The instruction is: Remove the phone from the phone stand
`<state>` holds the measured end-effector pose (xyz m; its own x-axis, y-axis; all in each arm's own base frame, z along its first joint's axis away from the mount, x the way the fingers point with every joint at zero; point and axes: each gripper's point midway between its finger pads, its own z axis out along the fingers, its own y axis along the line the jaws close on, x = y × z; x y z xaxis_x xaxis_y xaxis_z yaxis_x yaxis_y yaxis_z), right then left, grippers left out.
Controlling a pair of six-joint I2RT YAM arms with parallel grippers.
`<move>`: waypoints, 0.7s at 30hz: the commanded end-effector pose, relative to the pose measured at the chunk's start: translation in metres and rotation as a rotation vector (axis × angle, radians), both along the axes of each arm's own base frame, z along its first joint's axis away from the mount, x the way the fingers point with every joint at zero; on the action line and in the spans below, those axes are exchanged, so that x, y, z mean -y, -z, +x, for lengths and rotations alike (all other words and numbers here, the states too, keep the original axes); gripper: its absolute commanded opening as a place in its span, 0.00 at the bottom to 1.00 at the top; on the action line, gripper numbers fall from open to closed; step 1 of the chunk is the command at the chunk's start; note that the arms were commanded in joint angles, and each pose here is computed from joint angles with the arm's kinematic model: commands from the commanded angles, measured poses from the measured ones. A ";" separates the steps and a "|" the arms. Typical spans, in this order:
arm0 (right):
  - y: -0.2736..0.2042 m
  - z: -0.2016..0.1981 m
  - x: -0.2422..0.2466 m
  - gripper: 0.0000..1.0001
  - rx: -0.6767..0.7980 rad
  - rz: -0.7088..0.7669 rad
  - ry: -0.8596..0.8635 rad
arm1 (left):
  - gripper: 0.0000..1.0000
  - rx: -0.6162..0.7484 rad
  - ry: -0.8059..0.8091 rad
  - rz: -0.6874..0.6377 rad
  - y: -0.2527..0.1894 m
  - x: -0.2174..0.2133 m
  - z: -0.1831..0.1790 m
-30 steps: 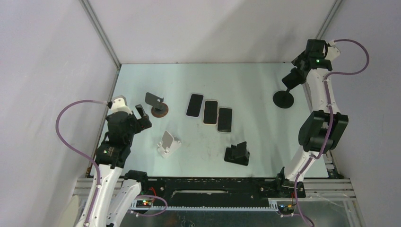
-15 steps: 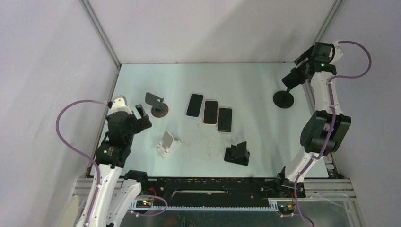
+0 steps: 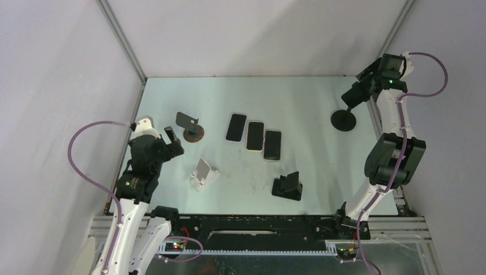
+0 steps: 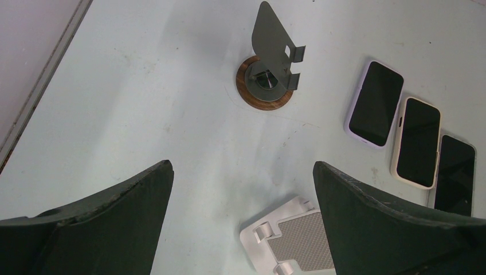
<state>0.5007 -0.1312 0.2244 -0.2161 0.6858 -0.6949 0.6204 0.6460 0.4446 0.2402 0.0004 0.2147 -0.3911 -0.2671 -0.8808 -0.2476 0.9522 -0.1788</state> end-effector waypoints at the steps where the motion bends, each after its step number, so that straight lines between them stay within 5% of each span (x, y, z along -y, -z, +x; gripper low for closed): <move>1: -0.032 0.005 0.001 0.74 0.105 -0.004 0.001 | 1.00 0.020 0.006 0.011 -0.004 -0.001 0.005; 11: -0.068 0.010 -0.018 0.17 0.208 -0.095 -0.114 | 1.00 0.014 0.011 0.011 -0.003 0.000 0.006; 16: -0.098 0.007 -0.054 0.02 0.330 -0.167 -0.268 | 1.00 0.018 0.007 0.013 -0.004 0.000 0.006; 21: -0.121 -0.012 -0.088 0.00 0.398 -0.197 -0.393 | 1.00 0.014 0.013 0.012 -0.003 0.001 0.007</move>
